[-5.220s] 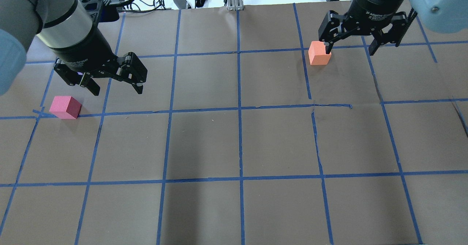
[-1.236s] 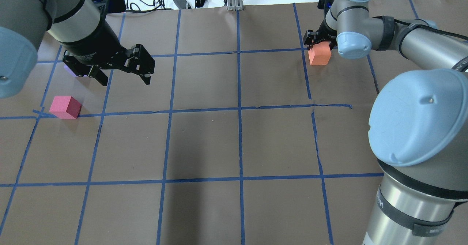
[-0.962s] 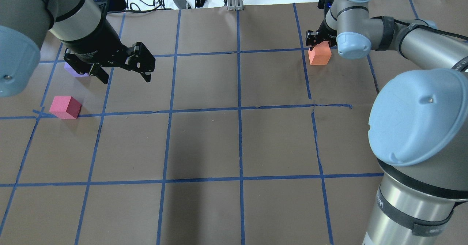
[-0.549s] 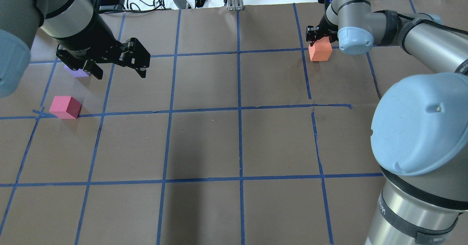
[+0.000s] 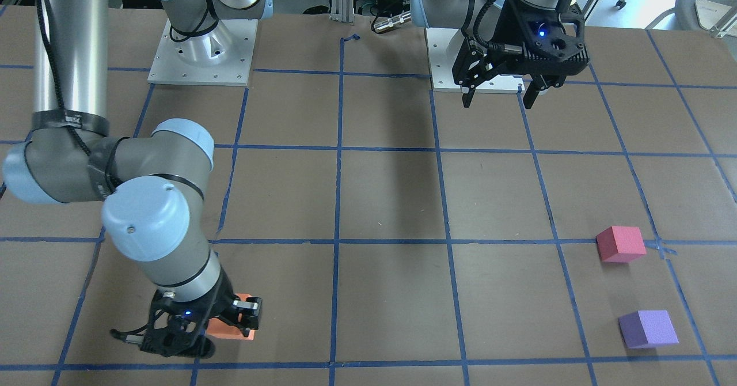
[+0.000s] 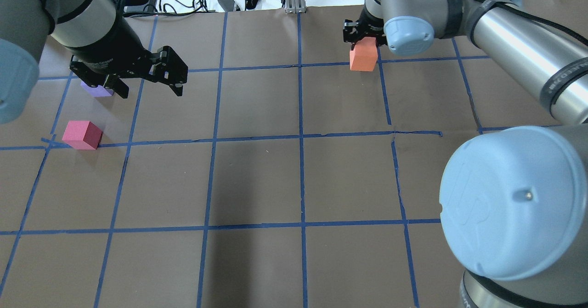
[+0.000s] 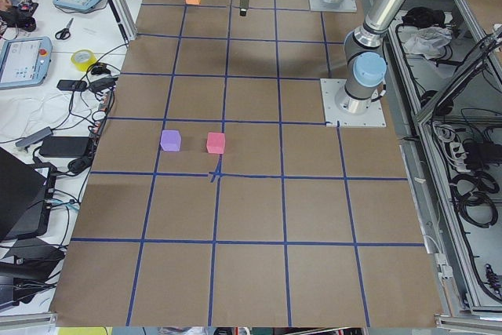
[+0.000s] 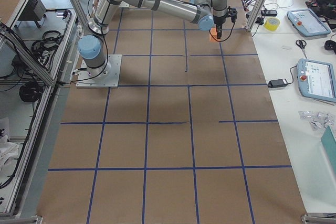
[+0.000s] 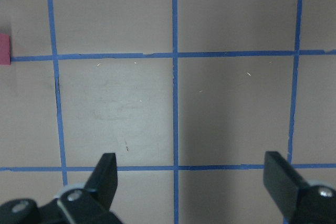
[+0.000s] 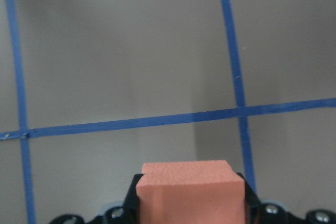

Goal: Arrange blocks in a line
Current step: 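Carry the orange cube toward the table centre and release it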

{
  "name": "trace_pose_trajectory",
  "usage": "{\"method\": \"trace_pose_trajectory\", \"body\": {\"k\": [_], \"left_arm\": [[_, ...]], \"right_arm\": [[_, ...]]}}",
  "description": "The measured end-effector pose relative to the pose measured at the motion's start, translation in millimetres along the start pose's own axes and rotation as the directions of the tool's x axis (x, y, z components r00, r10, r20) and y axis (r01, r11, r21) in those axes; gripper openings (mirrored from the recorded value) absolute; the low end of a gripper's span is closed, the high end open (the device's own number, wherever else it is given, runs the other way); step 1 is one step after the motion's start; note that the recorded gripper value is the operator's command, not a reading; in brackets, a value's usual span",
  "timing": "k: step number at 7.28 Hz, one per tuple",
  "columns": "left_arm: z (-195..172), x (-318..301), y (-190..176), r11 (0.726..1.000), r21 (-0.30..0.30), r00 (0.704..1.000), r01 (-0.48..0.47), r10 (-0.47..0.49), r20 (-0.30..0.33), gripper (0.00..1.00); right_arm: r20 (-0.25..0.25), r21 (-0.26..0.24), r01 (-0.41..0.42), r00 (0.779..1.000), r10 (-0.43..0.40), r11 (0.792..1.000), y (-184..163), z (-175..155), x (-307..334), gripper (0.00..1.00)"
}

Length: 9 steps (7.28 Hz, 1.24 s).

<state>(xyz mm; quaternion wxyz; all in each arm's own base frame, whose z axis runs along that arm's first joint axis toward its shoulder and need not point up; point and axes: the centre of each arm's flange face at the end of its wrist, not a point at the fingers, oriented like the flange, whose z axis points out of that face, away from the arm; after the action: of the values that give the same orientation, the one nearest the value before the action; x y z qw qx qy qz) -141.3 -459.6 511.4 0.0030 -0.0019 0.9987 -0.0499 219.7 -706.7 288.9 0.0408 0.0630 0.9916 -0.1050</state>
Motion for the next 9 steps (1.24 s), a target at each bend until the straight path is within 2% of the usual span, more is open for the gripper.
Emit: {"method": "trace_pose_trajectory", "body": {"k": [3, 5, 6, 7, 8, 9], "left_arm": [[-1, -1, -3, 1.0, 0.007, 1.0, 0.003, -0.003, -0.003, 1.0], [-5, -3, -2, 1.0, 0.013, 1.0, 0.002, -0.002, -0.003, 1.0], [-4, -3, -2, 1.0, 0.007, 1.0, -0.003, 0.003, -0.001, 1.0], [-2, -3, -3, 1.0, 0.003, 1.0, -0.004, 0.004, -0.001, 1.0], [-4, -3, -2, 1.0, 0.005, 1.0, -0.001, 0.002, -0.004, 1.0], [-4, -2, -2, 1.0, 0.006, 1.0, 0.001, -0.001, -0.009, 1.0]], "right_arm": [[0.027, -0.039, -0.044, 0.999, 0.045, 0.998, 50, 22, -101, 0.0], [0.022, -0.059, -0.031, 0.999, 0.033, 0.998, 72, 44, -143, 0.0], [0.016, -0.067, -0.018, 1.0, 0.019, 0.998, 80, 55, -157, 0.04], [0.006, -0.075, -0.004, 1.0, 0.004, 0.997, 87, 64, -164, 0.22], [-0.001, -0.081, 0.006, 1.0, -0.006, 0.997, 91, 70, -167, 0.51], [-0.005, -0.085, 0.01, 1.0, -0.011, 0.996, 93, 73, -168, 1.0]]}}
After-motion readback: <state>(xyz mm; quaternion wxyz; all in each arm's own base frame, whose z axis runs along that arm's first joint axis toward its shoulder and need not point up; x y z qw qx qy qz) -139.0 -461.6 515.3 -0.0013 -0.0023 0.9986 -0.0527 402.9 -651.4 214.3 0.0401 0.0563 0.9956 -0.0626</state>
